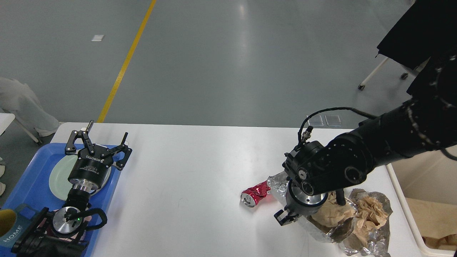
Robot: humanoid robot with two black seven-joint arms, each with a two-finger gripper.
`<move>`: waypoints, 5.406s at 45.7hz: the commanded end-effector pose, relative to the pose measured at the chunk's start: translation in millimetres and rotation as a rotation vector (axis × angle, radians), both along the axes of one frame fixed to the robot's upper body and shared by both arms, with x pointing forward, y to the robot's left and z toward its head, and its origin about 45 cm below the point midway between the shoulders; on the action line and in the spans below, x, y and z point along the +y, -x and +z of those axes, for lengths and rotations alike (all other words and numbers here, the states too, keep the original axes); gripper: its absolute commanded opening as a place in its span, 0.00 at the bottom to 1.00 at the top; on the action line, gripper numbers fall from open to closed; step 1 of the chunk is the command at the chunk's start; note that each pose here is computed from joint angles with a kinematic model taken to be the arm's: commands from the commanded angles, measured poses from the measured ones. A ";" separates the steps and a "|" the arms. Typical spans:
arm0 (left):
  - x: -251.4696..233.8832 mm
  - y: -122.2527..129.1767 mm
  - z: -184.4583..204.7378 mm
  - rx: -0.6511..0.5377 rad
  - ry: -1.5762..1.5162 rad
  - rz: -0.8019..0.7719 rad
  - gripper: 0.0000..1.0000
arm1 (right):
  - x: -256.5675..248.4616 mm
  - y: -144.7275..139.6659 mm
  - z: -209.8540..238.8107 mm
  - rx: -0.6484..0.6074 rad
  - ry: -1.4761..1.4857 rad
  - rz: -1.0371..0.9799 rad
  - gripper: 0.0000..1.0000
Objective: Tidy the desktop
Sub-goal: 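Lift the foil package toward the white bin, then lower the foil package into the white bin and open the right gripper, then raise the right gripper and move it to the white paper cup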
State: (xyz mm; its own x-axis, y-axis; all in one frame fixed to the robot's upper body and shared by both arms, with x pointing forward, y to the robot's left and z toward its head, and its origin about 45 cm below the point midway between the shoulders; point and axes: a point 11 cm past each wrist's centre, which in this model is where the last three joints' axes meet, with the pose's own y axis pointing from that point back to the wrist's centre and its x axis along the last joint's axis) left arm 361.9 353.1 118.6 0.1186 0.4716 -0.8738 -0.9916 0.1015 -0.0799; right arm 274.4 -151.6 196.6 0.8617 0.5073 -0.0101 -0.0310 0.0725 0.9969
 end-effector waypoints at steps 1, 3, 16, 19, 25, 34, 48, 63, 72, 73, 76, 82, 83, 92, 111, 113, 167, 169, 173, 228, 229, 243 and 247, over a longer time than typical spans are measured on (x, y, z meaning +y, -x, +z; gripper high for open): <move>0.1 0.0 -0.1 0.001 0.000 0.001 0.97 | -3.8 -7.5 45.3 -0.015 -0.014 -0.082 0.00; 0.0 0.0 0.0 0.000 0.000 0.000 0.97 | -6.1 -13.1 62.3 -0.040 -0.027 -0.116 0.00; 0.0 0.0 0.0 0.000 0.000 0.000 0.97 | -48.9 -35.1 143.3 -0.127 -0.025 -0.338 0.00; 0.1 0.0 -0.1 0.001 0.000 0.001 0.97 | -65.1 -37.3 147.1 -0.140 -0.009 -0.380 0.00; 0.0 0.0 0.0 0.000 0.000 0.000 0.97 | -96.7 -39.6 151.2 -0.125 -0.086 -0.474 0.00; 0.1 0.0 0.1 -0.001 0.000 0.001 0.97 | -155.3 -55.6 158.0 -0.202 -0.060 -0.593 0.00; 0.2 0.0 -0.1 0.001 0.000 0.002 0.97 | -304.2 -85.5 98.2 -0.344 -0.007 -0.868 0.00; 0.2 0.0 -0.1 0.001 0.000 0.002 0.97 | -385.8 -65.8 -35.7 -0.517 0.046 -0.930 0.00; 0.2 0.0 -0.1 0.001 0.000 0.002 0.97 | -402.3 -43.7 -97.9 -0.638 0.113 -0.876 0.00; 0.2 0.0 -0.1 0.001 0.000 0.002 0.97 | -403.1 -38.7 -104.5 -0.637 0.121 -0.871 0.00; 0.2 0.0 -0.1 0.001 0.000 0.002 0.97 | -402.8 -29.7 -119.8 -0.646 0.139 -0.843 0.00; 0.2 0.0 -0.1 0.001 0.000 0.002 0.97 | -395.6 -17.9 -142.1 -0.655 0.158 -0.799 0.00; 0.2 0.0 -0.1 0.001 0.000 0.002 0.97 | -396.4 -14.4 -144.8 -0.658 0.166 -0.793 0.00; 0.9 0.0 0.2 0.000 -0.001 0.003 0.97 | -395.0 2.8 -160.8 -0.680 0.211 -0.768 0.00; 0.9 0.0 0.2 0.000 -0.001 0.003 0.97 | -391.5 1.7 -163.1 -0.749 0.193 -0.744 1.00; 0.9 0.0 0.2 0.000 -0.001 0.003 0.97 | -391.4 0.8 -162.5 -0.751 0.192 -0.743 1.00; 0.1 0.0 -0.1 0.001 0.000 0.001 0.97 | -328.9 -71.0 26.5 -0.446 0.220 -0.909 1.00; 0.1 0.0 -0.1 0.001 0.000 0.001 0.97 | -310.6 -75.6 41.6 -0.401 0.189 -0.894 1.00; 0.2 0.0 -0.1 0.001 0.000 0.002 0.97 | -268.4 -84.3 72.9 -0.308 0.145 -0.825 1.00; 0.1 0.0 -0.1 0.001 0.000 0.001 0.97 | -64.8 -51.6 121.8 -0.192 -0.069 -0.454 1.00; 0.0 0.0 0.0 0.000 0.000 0.000 0.97 | -66.0 -51.4 118.4 -0.190 -0.066 -0.457 1.00; 0.0 0.0 0.0 0.000 0.000 0.000 0.97 | -79.6 -42.0 76.3 -0.138 -0.035 -0.491 1.00; 0.0 0.0 0.0 0.000 0.000 0.000 0.97 | -85.5 -40.0 64.4 -0.117 -0.027 -0.502 1.00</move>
State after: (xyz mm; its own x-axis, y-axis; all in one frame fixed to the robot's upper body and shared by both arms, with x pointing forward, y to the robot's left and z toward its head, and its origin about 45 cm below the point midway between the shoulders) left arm 361.9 353.1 118.6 0.1188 0.4716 -0.8738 -0.9916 0.1015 -0.0800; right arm 316.9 -230.7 275.0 0.9905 0.0406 0.1317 -0.1346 0.0773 0.9879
